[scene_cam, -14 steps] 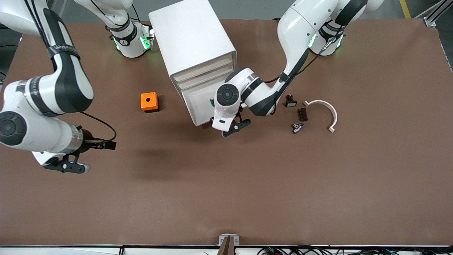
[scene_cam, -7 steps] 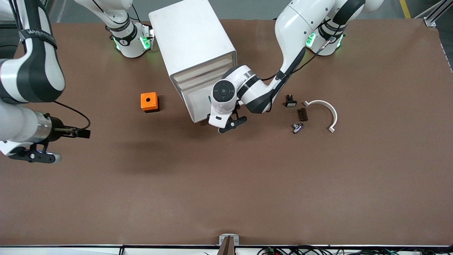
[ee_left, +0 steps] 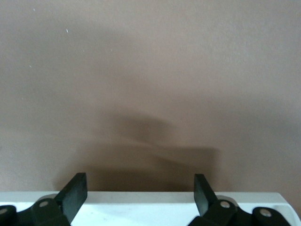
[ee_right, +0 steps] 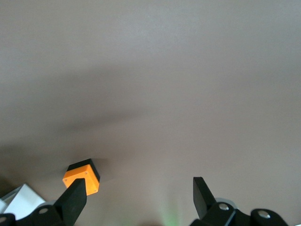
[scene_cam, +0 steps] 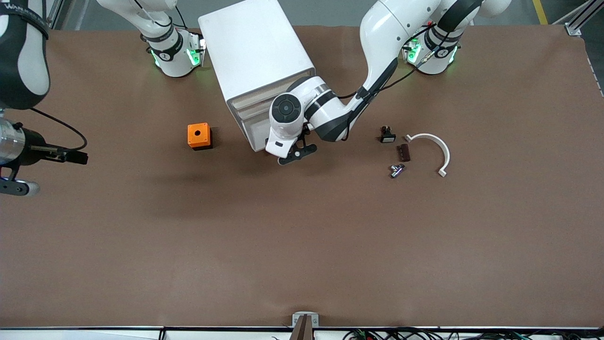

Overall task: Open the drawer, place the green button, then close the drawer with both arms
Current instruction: 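Push the drawer closed with the left gripper while the right gripper withdraws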

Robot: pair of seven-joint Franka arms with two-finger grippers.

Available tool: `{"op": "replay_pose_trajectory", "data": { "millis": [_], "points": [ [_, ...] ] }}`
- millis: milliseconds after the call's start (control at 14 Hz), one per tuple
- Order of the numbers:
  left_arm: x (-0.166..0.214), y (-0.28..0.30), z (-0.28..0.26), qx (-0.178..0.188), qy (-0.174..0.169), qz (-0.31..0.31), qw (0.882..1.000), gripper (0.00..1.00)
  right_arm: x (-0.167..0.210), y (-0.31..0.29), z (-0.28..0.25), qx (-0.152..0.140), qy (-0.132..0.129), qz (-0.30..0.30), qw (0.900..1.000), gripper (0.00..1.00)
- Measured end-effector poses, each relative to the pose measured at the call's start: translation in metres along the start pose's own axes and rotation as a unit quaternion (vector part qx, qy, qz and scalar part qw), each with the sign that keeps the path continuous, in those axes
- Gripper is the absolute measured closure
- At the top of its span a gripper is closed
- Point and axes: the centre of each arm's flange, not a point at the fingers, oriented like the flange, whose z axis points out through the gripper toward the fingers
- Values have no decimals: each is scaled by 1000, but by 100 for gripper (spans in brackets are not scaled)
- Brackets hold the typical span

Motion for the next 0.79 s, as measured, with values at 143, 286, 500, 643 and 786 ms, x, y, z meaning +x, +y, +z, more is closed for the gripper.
{"op": "replay_pose_trajectory", "data": {
  "millis": [143,286,500,643,786],
  "points": [
    [-8,1,2,1,-3,5,1000,0,-7,20,-7,8,0,8,1000,0],
    [-16,2,5,4,-5,11,1000,0,-19,34,-14,13,3,16,1000,0],
    [-26,4,9,5,-16,11,1000,0,-41,42,-30,16,8,19,1000,0],
    [-34,5,12,3,-34,5,999,0,-48,43,-33,17,8,20,1000,0],
    [-41,6,15,1,-52,-2,999,0,-47,43,-30,17,5,19,1000,0]
  ]
}}
